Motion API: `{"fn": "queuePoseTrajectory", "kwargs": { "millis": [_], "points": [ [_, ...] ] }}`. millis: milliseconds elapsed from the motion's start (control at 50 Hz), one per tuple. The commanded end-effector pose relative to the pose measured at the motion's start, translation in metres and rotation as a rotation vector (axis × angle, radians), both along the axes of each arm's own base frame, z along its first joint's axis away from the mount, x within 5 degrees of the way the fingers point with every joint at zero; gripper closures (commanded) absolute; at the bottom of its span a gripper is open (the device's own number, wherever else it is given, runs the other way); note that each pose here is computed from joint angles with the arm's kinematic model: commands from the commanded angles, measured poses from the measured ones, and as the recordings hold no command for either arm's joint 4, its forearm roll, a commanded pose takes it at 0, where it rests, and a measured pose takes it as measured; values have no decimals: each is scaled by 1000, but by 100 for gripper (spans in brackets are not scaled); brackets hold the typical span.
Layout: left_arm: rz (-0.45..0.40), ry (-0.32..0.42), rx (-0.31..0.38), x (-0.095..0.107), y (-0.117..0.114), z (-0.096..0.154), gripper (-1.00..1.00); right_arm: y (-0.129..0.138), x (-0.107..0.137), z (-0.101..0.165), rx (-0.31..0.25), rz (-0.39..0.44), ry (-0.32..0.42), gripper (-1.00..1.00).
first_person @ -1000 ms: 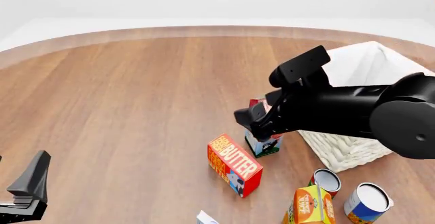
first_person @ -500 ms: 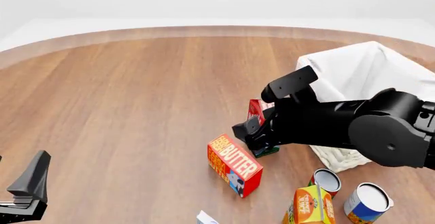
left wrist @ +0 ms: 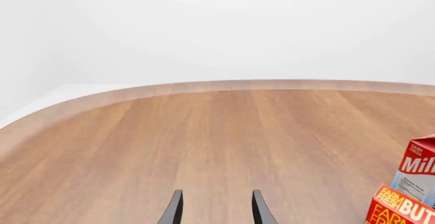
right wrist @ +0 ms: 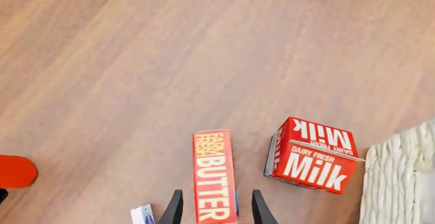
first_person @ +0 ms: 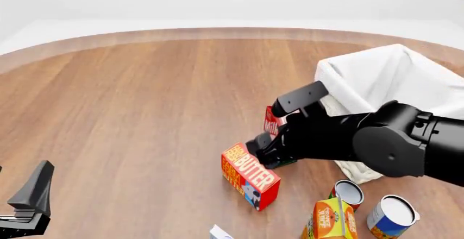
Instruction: Pick up the cream cheese box and the butter, and put them in the basket.
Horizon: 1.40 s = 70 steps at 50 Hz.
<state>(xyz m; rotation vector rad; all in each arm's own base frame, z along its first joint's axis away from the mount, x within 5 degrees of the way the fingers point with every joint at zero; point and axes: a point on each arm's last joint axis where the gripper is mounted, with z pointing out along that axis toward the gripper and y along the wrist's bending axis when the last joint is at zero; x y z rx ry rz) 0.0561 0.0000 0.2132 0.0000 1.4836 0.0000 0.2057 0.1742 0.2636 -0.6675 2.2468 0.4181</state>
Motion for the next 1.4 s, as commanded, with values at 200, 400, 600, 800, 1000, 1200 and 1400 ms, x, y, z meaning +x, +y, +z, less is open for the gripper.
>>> {"fn": "queuePoseTrajectory", "kwargs": {
  "millis": [200,400,600,800,1000,1200,1400],
  "points": [
    [0,0,0,0,0,0,-100,-1,0,-24,1,-23,34,-100],
    [0,0,0,0,0,0,-100,1,1,-36,-1,-26,45,-100],
    [0,0,0,0,0,0,-100,3,3,-40,-5,-25,49,-100],
    [0,0,0,0,0,0,-100,9,2,-65,-20,-17,83,-100],
    [0,0,0,0,0,0,-100,9,5,-64,-19,-22,81,-100],
    [0,0,0,0,0,0,-100,13,4,-71,-16,-22,91,-100],
    [0,0,0,0,0,0,-100,16,3,-78,-8,-22,97,-100]
  ]
}}
